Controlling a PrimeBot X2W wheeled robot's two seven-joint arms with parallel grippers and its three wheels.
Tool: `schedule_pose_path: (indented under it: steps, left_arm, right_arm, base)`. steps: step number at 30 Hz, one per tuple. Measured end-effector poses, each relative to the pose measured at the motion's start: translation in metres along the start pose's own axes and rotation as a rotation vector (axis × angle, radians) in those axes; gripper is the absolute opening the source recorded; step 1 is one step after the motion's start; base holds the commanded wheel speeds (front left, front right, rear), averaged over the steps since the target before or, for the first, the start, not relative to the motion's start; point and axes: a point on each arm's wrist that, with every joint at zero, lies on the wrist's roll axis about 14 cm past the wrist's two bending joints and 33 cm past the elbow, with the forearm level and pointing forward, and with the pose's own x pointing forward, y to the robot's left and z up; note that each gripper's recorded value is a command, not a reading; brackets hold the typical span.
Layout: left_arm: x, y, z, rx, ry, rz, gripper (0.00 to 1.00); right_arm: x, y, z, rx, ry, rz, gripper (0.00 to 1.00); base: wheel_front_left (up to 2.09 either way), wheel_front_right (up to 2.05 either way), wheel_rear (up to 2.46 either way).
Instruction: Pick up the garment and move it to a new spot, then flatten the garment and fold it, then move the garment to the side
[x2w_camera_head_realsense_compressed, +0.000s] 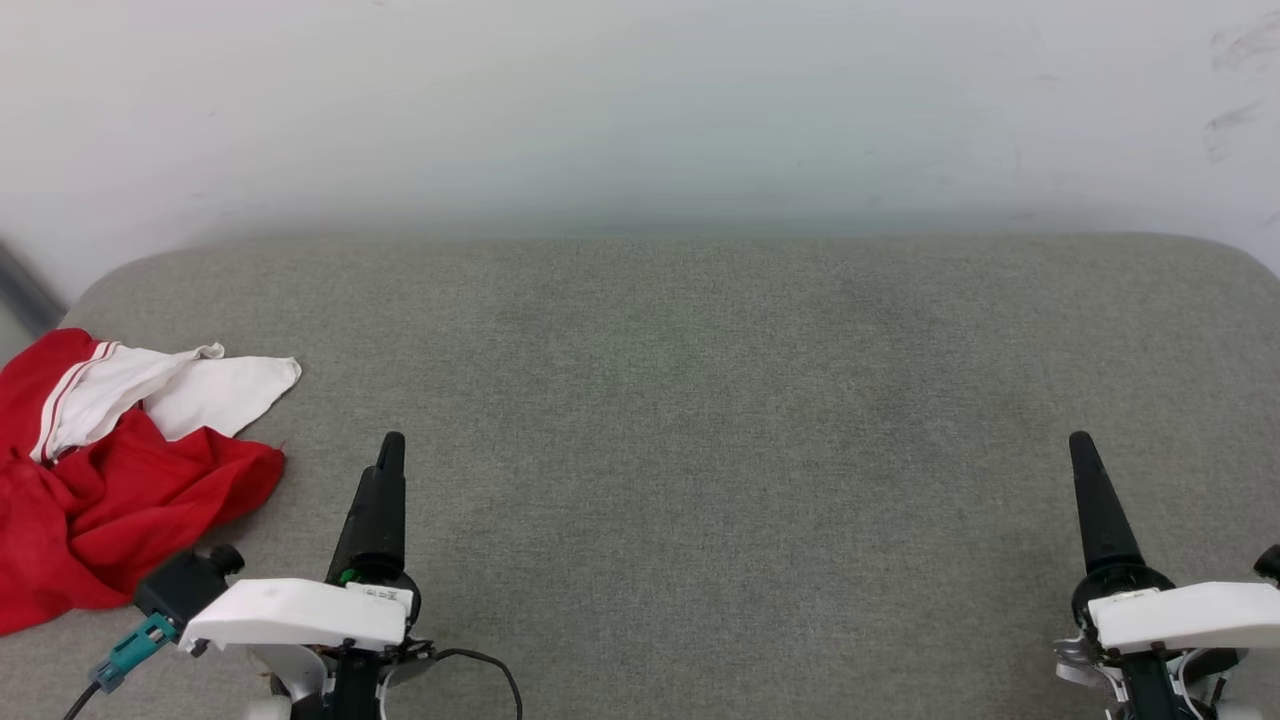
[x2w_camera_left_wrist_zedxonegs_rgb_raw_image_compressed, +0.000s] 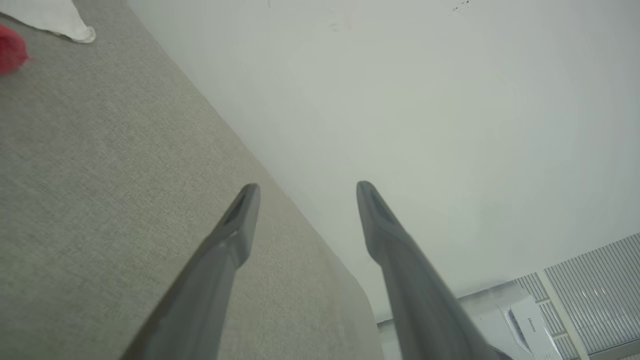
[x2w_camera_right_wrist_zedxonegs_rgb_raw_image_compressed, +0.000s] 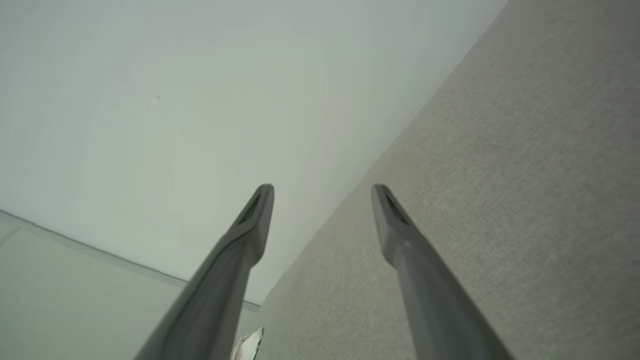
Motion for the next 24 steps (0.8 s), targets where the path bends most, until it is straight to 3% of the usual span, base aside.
schedule_pose_path:
  steps: [3,11,24]
  left_arm:
    - [0.0,-0.004,-0.004,0.103,0.009,-0.012,1.0]
    - [0.0,-0.011,-0.011,0.3,0.022,-0.032,1.0]
    - [-0.001,-0.015,-0.009,0.552,0.004,-0.046,1.0]
  right_arm:
    - [0.0,0.005,0.003,-0.127,-0.009,0.016,1.0]
    - [-0.003,0.007,0.0,-0.341,-0.005,0.033,1.0]
    - [-0.004,0.016,-0.003,-0.573,0.004,0.069,1.0]
  base:
    - [0.0,0.0,0.0]
    - [0.0,0.0,0.0]
    - [0.0,0.0,0.0]
